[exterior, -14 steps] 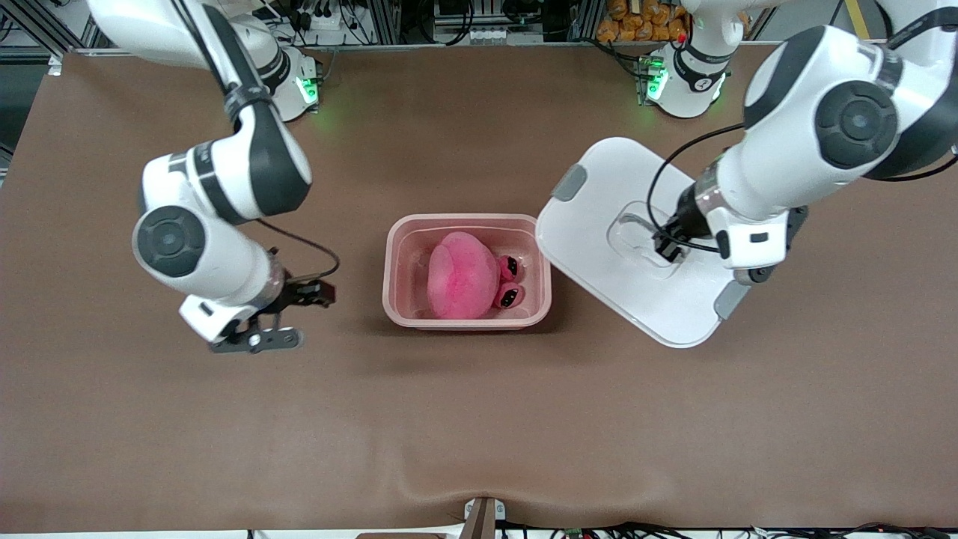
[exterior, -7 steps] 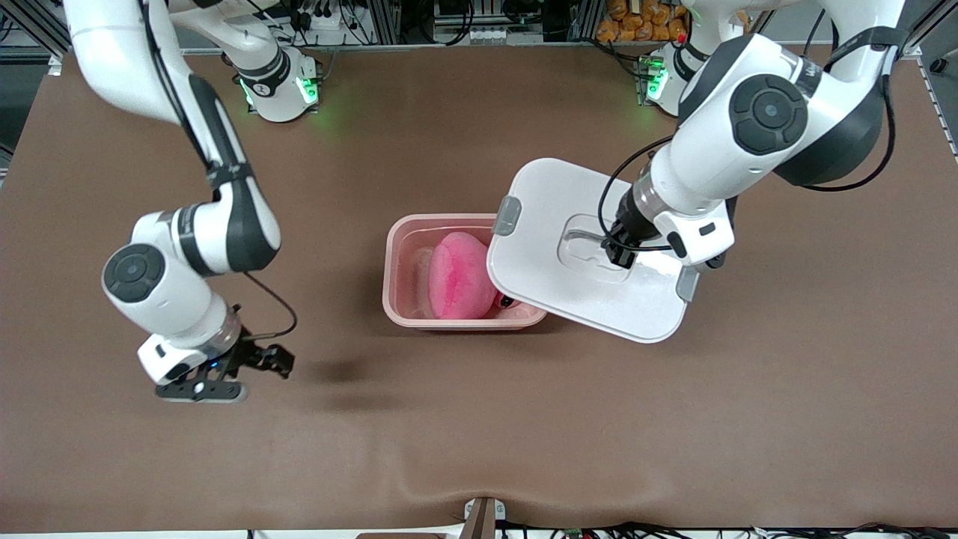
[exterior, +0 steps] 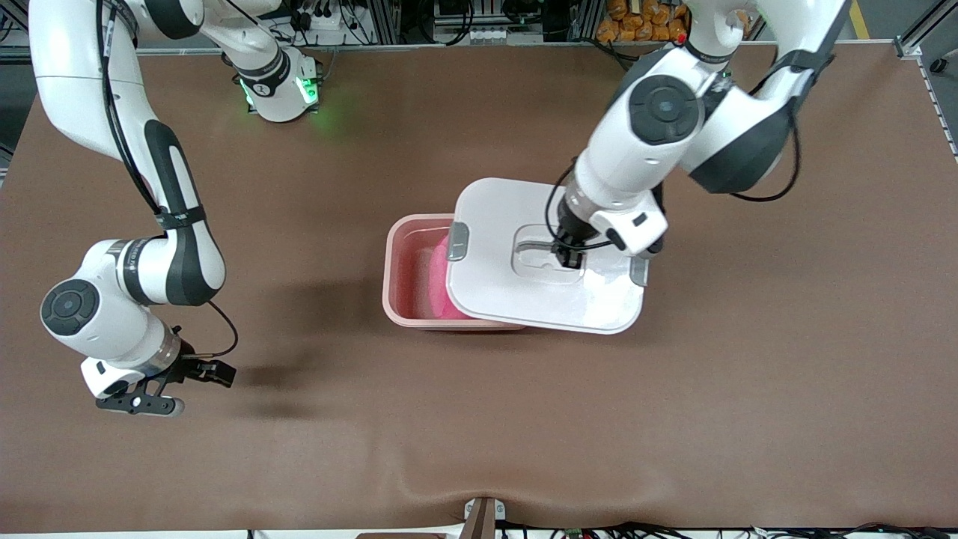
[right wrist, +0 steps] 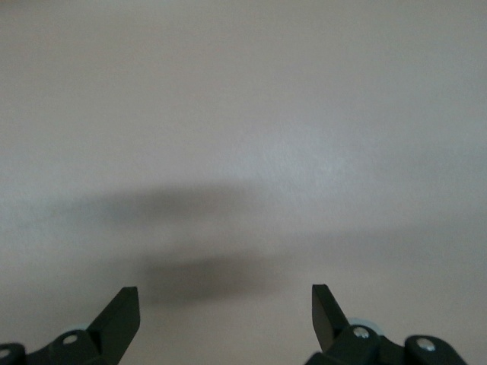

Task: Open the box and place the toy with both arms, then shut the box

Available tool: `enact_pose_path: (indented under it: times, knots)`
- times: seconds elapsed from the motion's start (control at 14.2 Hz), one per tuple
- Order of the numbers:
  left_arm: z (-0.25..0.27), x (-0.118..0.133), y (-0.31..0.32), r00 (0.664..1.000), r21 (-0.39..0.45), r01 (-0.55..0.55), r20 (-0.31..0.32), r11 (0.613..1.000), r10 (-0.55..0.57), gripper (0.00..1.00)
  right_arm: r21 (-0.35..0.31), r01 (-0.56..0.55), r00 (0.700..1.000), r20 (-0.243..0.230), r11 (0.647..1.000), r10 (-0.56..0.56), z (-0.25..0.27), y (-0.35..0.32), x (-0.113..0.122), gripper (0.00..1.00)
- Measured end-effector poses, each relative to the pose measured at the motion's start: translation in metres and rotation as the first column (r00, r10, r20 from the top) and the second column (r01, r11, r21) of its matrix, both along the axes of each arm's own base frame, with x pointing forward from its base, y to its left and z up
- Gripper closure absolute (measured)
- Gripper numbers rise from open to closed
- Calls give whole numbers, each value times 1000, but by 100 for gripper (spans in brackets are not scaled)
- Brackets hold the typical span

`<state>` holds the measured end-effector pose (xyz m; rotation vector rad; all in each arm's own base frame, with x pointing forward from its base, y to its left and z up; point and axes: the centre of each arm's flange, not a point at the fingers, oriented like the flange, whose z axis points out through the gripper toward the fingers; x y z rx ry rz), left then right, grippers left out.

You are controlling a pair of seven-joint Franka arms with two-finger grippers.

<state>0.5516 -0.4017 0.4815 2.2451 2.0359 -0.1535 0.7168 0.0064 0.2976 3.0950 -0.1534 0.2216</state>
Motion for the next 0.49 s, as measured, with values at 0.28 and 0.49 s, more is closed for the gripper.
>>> enact_pose_path:
  times: [0.28,0.49]
  knots:
    - [-30,-11,-37,999,9,-31,22,999,31,93,15,29,997,-72,999,-27,43,-15,-44,0]
    - [-46,-21,-58,998,21,-44,37,999,43,93,30,34,994,-107,999,-31,92,-28,-84,0]
